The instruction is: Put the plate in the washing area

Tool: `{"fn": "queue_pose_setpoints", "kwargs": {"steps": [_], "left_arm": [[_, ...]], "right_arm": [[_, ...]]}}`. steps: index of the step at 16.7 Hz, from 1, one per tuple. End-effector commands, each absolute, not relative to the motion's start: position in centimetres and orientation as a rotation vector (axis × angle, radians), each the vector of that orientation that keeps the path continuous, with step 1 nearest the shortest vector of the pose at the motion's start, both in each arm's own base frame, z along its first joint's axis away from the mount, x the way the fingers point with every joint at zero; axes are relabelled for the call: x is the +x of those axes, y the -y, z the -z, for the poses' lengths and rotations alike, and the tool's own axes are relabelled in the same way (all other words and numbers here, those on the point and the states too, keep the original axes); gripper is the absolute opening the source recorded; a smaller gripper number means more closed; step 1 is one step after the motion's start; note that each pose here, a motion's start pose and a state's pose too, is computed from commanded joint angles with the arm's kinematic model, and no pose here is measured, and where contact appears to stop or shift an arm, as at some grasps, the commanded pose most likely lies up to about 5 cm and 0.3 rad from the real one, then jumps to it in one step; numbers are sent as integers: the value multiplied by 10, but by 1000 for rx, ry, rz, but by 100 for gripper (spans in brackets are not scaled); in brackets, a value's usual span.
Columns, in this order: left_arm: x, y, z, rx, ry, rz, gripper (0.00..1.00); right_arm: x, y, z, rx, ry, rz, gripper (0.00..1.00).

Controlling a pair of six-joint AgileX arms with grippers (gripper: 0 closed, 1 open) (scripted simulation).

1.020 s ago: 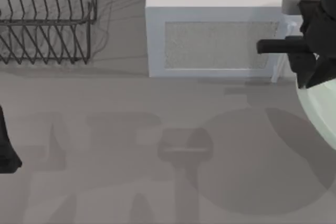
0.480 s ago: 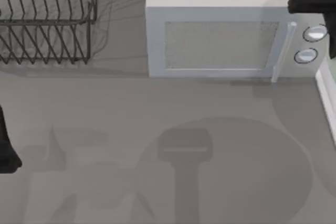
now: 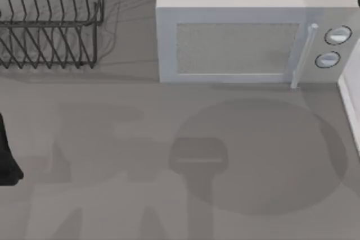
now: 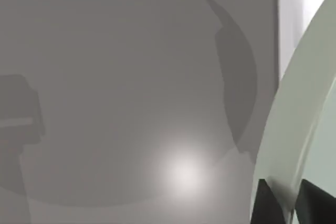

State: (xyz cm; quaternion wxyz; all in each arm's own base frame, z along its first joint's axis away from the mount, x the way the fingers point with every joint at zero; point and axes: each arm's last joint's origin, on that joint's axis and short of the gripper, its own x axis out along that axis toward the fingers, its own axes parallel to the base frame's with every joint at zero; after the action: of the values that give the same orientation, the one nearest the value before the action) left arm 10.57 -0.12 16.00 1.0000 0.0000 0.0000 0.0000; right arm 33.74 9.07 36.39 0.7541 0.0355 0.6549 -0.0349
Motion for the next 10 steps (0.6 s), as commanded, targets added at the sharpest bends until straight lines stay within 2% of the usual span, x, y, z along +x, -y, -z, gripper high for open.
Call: {"fn": "queue_pose_setpoints", "kwargs": {"steps": [5, 10], "left_arm": [[106, 1, -160, 0, 0, 0, 100], [106, 1, -160, 0, 0, 0, 100]], "right_arm": [[420, -31, -335, 97, -1395, 163, 0], [479, 16, -258, 44, -1500, 100, 0]]}}
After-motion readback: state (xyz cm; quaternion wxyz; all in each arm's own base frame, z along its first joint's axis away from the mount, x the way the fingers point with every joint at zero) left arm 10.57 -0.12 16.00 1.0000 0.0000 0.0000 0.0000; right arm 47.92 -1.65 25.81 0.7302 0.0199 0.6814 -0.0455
